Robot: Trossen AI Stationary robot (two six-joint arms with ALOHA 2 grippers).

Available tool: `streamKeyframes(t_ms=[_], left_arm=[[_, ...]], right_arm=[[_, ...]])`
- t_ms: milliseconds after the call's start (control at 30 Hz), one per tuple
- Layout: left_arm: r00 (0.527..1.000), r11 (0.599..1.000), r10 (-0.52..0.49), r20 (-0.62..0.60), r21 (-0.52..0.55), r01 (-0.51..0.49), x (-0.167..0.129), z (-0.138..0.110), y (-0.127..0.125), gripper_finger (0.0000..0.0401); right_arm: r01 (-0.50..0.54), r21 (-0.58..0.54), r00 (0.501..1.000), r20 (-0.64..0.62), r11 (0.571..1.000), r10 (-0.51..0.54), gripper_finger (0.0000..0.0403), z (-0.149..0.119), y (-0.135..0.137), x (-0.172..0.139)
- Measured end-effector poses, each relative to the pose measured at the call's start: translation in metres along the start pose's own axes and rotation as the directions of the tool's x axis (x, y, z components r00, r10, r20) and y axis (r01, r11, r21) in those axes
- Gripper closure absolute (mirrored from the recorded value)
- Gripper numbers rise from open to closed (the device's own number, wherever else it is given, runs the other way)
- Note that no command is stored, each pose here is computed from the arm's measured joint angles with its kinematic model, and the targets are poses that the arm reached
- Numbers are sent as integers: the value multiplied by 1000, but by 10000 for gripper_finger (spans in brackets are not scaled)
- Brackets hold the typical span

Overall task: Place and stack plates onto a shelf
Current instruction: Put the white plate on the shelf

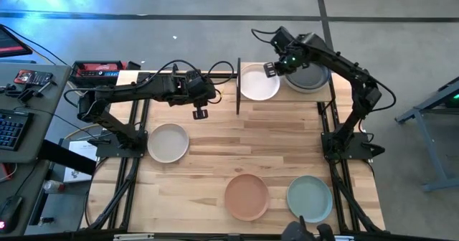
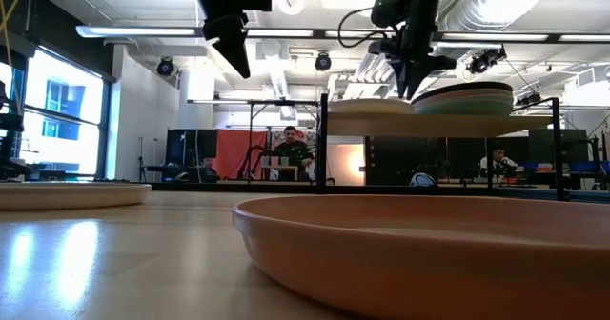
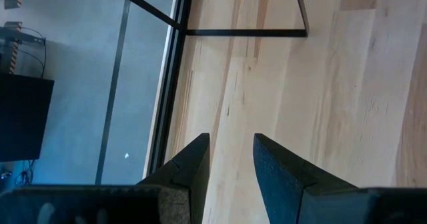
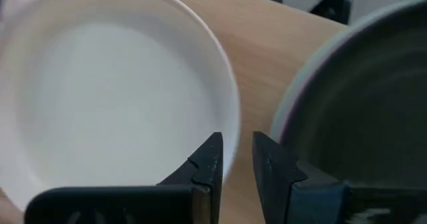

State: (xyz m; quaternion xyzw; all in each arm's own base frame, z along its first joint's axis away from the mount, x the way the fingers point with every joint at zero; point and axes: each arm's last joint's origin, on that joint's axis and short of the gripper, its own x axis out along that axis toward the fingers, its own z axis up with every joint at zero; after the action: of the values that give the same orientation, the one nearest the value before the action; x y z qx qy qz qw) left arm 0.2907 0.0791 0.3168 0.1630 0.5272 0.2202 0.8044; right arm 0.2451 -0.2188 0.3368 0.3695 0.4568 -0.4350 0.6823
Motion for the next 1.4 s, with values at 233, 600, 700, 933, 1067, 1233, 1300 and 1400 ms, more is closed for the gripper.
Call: streamKeyframes(t_ms=[233, 600, 700, 933, 1067, 1233, 1300, 1400], left_arm=[[1000, 1000, 0, 0, -1, 0, 0, 0, 0, 295], [1000, 1000, 0, 0, -1, 0, 0, 0, 0, 295], [1000, 1000, 0, 0, -1, 0, 0, 0, 0, 295], [1000, 1000, 0, 1, -1, 0, 0, 0, 0, 295], [1000, 1000, 0, 1, -1, 0, 0, 0, 0, 295], [1000, 1000, 0, 1, -2, 0, 0, 0, 0, 295], [1000, 1000, 0, 1, -2, 0, 0, 0, 0, 295], [1000, 1000, 0, 1, -3, 0, 0, 0, 0, 295]], right_arm=[[74, 2, 997, -39, 997, -74, 344, -4, -7, 0], [81, -9, 996, -33, 997, -81, 344, -4, -6, 0], [28, -23, 999, -26, 999, -29, 344, -5, 2, 0], [-19, -60, 999, -41, 998, 17, 344, -17, 23, -2], [-21, -97, 999, -39, 995, 17, 344, -25, 35, -2], [-6, -118, 997, -73, 993, -2, 344, -29, 47, 9], [-2, -131, 996, -84, 991, -9, 344, -30, 51, 13], [11, -136, 996, -91, 991, -23, 344, -31, 53, 18]])
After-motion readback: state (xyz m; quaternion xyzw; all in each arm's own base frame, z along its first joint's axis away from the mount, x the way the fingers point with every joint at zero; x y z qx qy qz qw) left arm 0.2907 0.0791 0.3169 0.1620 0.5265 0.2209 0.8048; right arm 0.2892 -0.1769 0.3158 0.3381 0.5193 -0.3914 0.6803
